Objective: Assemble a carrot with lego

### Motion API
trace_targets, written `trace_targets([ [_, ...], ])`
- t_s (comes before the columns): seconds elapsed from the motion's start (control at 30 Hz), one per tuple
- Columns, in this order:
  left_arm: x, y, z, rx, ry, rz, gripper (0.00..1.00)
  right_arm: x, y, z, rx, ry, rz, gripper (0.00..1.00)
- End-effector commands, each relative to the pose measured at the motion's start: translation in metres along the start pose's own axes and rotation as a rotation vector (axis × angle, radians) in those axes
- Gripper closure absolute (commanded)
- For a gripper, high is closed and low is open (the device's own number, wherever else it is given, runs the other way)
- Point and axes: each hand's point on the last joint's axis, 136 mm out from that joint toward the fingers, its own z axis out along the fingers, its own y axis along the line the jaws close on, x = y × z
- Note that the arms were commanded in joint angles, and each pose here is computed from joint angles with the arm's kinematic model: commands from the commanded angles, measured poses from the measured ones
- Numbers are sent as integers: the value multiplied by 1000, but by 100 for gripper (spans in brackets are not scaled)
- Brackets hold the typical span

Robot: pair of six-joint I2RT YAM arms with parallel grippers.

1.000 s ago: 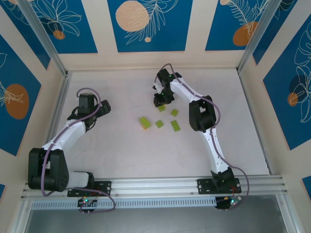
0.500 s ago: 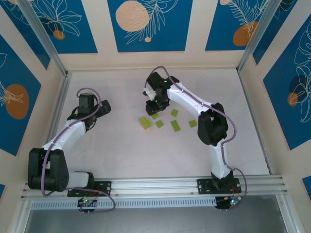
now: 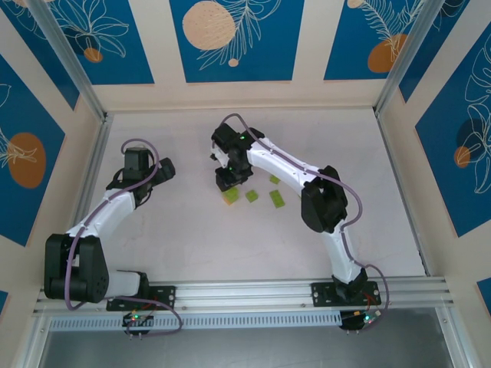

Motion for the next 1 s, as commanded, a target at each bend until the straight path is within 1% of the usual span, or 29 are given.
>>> trace_targets([
  [0.0,-15,-7,-9,31,-36,4,2,1,-1,4,10,33,17,67],
  [0.5,-15,-7,-9,29,-36,4,2,3,-6,15,27,56,17,67],
  [0.97,-15,-7,-9,29,-36,5,2,6,-5,26,7,70,8,67],
])
